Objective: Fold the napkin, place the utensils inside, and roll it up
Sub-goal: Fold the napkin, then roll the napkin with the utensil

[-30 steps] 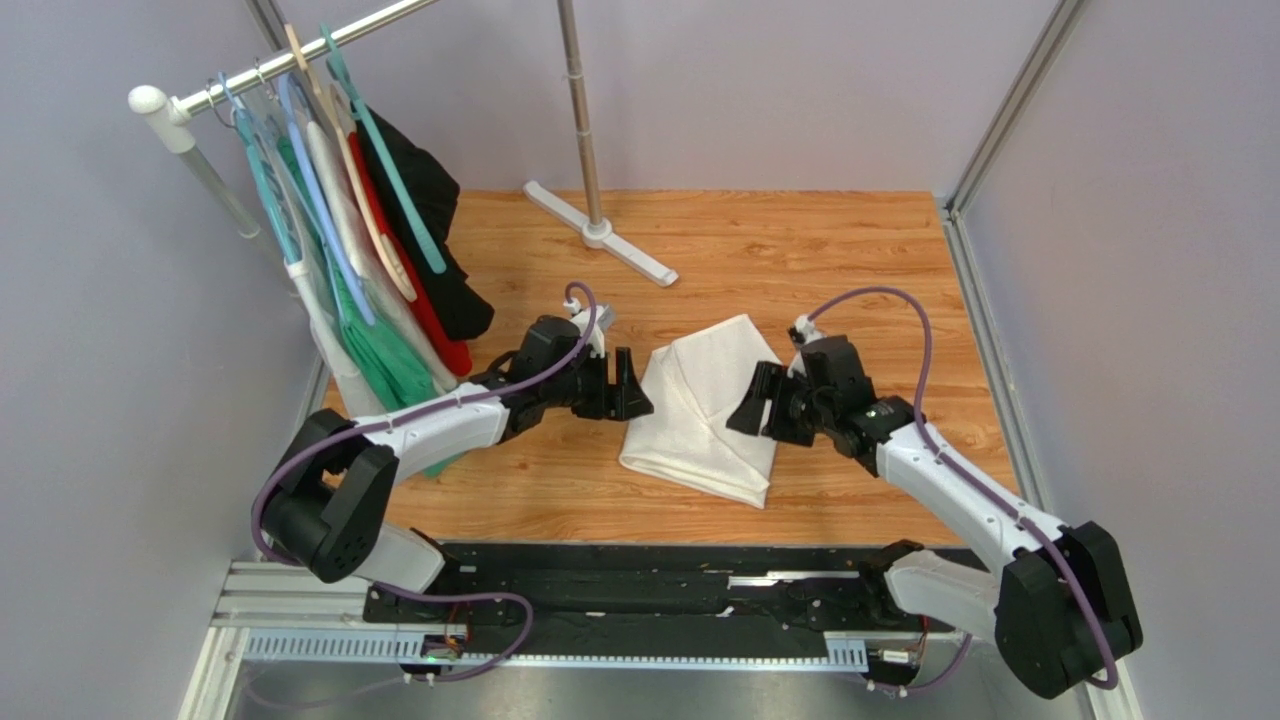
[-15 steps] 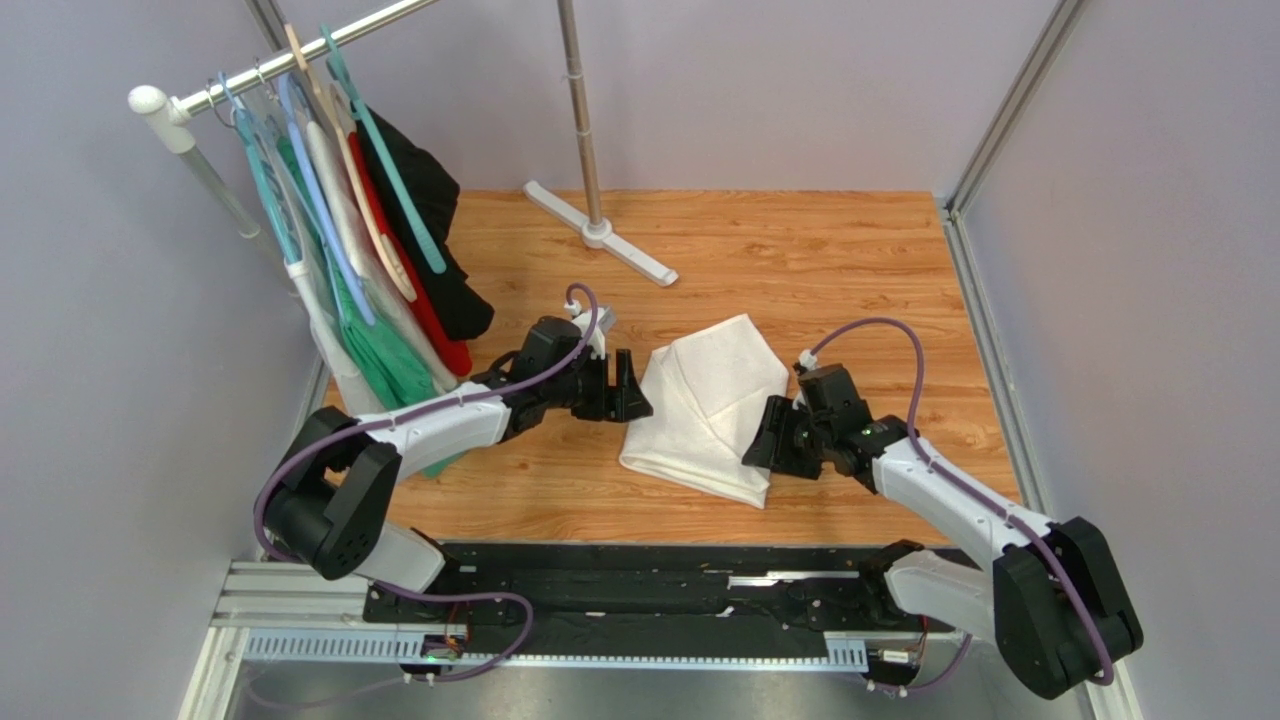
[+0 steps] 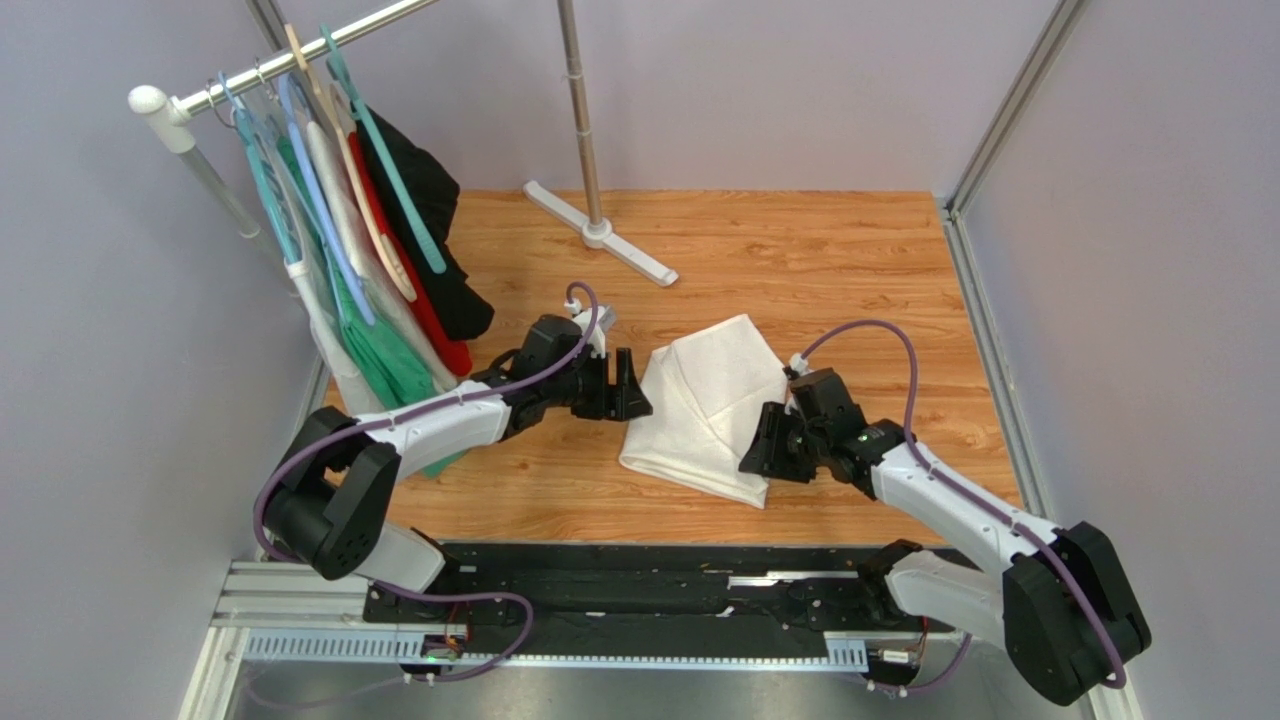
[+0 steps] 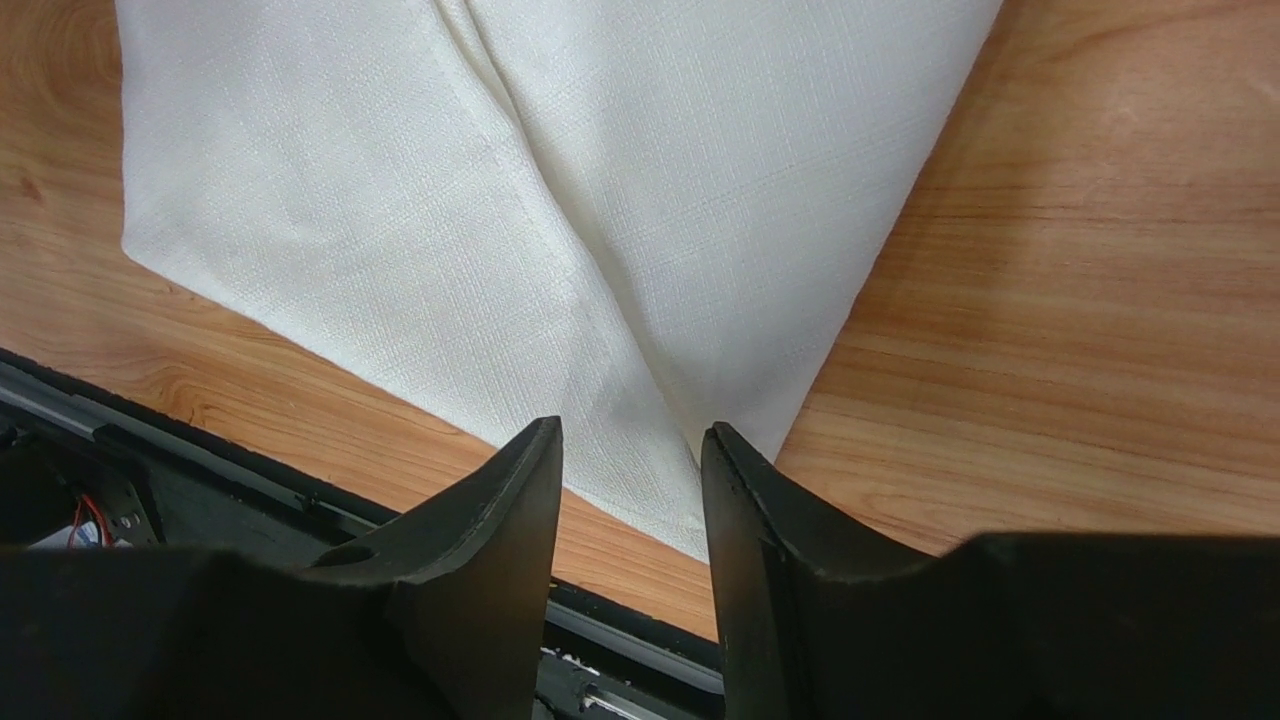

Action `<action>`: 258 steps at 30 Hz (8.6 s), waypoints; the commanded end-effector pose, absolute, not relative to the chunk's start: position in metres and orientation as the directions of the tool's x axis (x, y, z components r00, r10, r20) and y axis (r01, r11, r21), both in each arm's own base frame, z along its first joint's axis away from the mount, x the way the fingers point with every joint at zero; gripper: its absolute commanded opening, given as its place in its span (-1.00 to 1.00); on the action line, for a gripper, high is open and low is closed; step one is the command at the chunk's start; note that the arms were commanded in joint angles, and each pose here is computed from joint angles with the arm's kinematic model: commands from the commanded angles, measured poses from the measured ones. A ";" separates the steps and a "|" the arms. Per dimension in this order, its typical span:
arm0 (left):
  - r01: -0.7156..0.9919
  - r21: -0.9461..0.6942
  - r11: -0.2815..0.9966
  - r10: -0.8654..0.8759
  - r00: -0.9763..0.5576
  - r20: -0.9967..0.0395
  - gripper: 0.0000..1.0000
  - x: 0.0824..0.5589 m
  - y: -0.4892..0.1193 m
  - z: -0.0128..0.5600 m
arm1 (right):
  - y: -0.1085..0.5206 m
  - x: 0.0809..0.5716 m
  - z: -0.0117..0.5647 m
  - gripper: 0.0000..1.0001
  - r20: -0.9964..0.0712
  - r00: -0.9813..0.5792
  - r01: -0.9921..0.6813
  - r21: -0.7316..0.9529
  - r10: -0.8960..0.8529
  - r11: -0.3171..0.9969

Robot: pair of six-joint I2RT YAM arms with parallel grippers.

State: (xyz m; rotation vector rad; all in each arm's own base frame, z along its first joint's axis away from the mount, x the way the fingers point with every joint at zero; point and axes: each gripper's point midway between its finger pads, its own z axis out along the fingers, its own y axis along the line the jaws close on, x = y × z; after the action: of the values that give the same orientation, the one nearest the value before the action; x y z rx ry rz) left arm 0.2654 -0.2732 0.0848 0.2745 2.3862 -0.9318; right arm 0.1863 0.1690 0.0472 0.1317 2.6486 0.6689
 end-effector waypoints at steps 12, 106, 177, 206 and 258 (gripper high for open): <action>0.413 -0.546 0.729 -0.031 -0.777 -0.629 0.53 0.273 -0.273 0.111 | 0.171 0.180 0.046 -0.73 -0.373 -0.912 -0.030 0.474 0.169 0.880; 0.267 -0.708 0.654 0.072 -0.953 -0.293 -1.00 0.194 -0.285 0.048 | 0.203 0.179 0.157 0.14 -0.778 -0.600 -0.539 0.223 -0.185 0.813; 0.166 -0.676 0.718 -0.043 -0.959 -0.280 0.56 0.188 -0.208 0.076 | 0.309 0.102 0.010 -1.00 -0.503 -0.354 -0.875 -0.119 -0.789 0.469; 0.793 -0.236 0.561 0.041 -0.312 -0.949 0.44 0.191 -0.251 0.156 | 0.305 0.139 0.040 -1.00 -0.338 -0.666 -0.712 0.555 -0.665 0.430; 0.928 0.011 0.371 0.632 -0.244 -0.735 0.43 0.146 -0.310 0.031 | 0.289 0.160 0.042 -1.00 -0.229 -0.761 -0.533 0.753 -0.606 0.385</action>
State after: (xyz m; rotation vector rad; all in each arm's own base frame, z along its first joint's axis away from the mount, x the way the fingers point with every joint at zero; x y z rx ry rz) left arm 0.1423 -0.3061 0.0293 1.3397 1.9699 -0.6345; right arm 0.1524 0.2826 0.0336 -1.0856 2.7455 1.3608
